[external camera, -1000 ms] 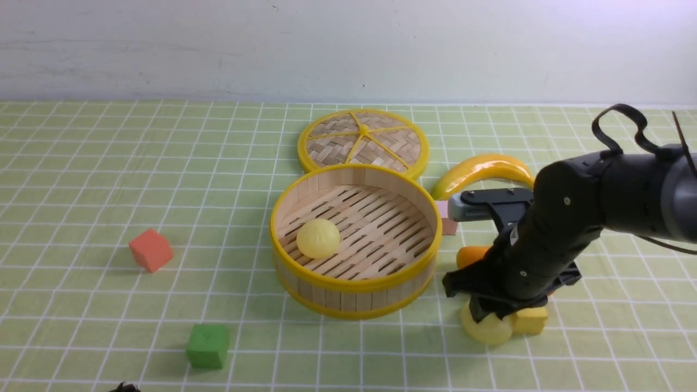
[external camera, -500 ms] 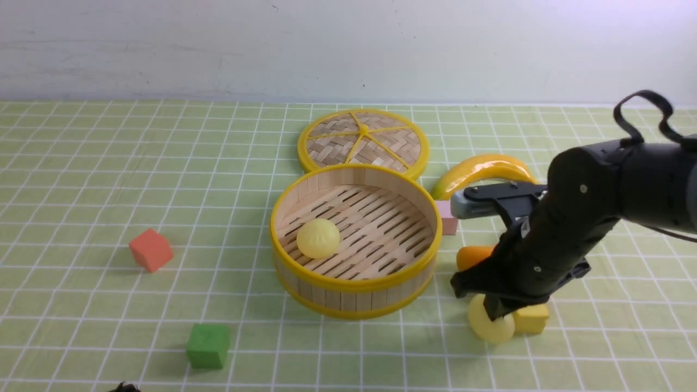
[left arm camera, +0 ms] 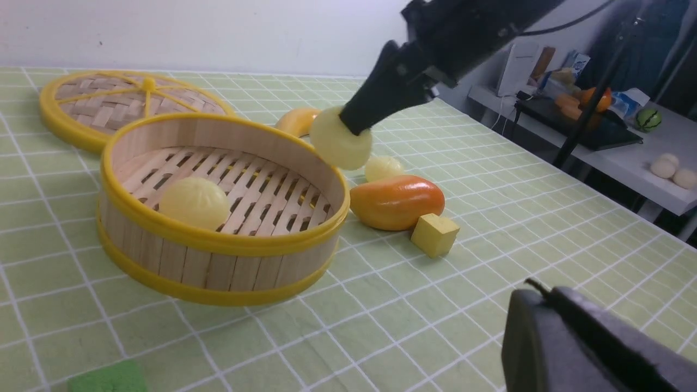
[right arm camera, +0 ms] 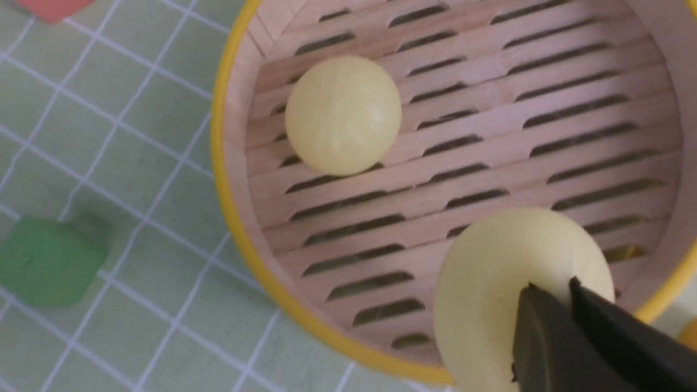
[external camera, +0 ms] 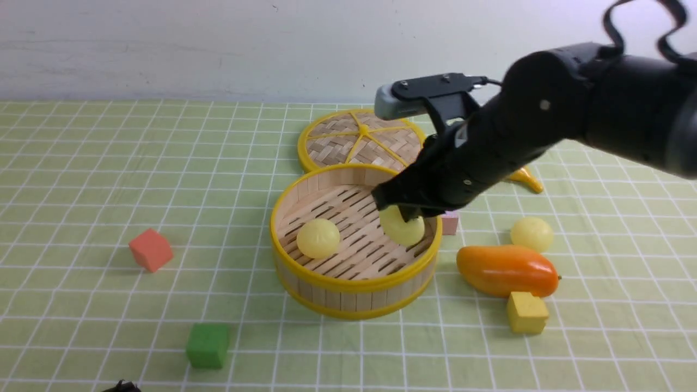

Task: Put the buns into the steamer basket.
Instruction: Use the right arm to put the steamed stuffed bun into the steamer, then use the right arm to grab a steamed stuffed bun

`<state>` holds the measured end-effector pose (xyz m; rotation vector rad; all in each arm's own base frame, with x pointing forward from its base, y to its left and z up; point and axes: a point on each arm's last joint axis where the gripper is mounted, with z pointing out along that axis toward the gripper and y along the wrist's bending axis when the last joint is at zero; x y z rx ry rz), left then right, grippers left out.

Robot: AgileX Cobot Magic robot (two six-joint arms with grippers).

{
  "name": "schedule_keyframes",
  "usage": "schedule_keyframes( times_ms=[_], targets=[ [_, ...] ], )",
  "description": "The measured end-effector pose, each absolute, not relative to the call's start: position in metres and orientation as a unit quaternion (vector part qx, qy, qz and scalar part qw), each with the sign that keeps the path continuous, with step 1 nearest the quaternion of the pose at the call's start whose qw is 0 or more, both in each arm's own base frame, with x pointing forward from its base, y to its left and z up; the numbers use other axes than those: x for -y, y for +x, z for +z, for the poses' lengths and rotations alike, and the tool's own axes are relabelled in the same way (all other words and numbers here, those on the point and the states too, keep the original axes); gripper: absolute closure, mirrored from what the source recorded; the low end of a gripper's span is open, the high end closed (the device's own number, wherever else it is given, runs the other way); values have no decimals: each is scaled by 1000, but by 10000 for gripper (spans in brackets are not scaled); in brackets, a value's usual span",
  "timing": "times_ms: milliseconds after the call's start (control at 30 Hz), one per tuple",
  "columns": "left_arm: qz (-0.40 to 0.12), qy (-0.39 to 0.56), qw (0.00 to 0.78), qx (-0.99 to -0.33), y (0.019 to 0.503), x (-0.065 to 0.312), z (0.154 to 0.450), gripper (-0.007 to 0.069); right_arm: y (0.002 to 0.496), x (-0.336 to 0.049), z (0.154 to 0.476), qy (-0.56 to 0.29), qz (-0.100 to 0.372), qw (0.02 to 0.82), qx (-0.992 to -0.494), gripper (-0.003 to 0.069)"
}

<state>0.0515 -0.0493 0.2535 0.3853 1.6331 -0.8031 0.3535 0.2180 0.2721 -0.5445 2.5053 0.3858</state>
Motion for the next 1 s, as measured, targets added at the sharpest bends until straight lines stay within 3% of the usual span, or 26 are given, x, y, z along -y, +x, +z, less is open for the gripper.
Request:
schedule_keyframes(
  times_ms=[200,267,333,367,400,433,567,667,767,1000],
  targets=[
    [-346,166,598,-704,52,49,253,622,379,-232,226,-211,118,221,-945,609],
    [-346,166,598,-704,52,49,253,621,383,-234,213,-212,113,207,-948,538],
    [-346,166,598,-704,52,49,253,621,384,-235,214,-209,114,208,-949,499],
    [-346,166,598,-704,52,49,253,621,385,-236,220,-203,118,213,-949,417],
    [-346,166,598,-704,52,49,253,621,385,-235,220,-203,118,213,-949,408],
    [-346,166,598,-704,52,49,253,621,384,-235,230,-204,117,216,-947,335],
    [-346,166,598,-704,52,49,253,621,375,-215,268,-208,88,229,-947,230],
    [-346,166,597,-704,52,49,253,621,380,-176,285,-159,39,234,-958,232],
    [-346,166,597,-704,52,49,253,621,393,-123,273,-80,4,213,-974,270],
    [-346,166,597,-704,52,49,253,612,414,-76,228,12,25,187,-982,327]
  ],
)
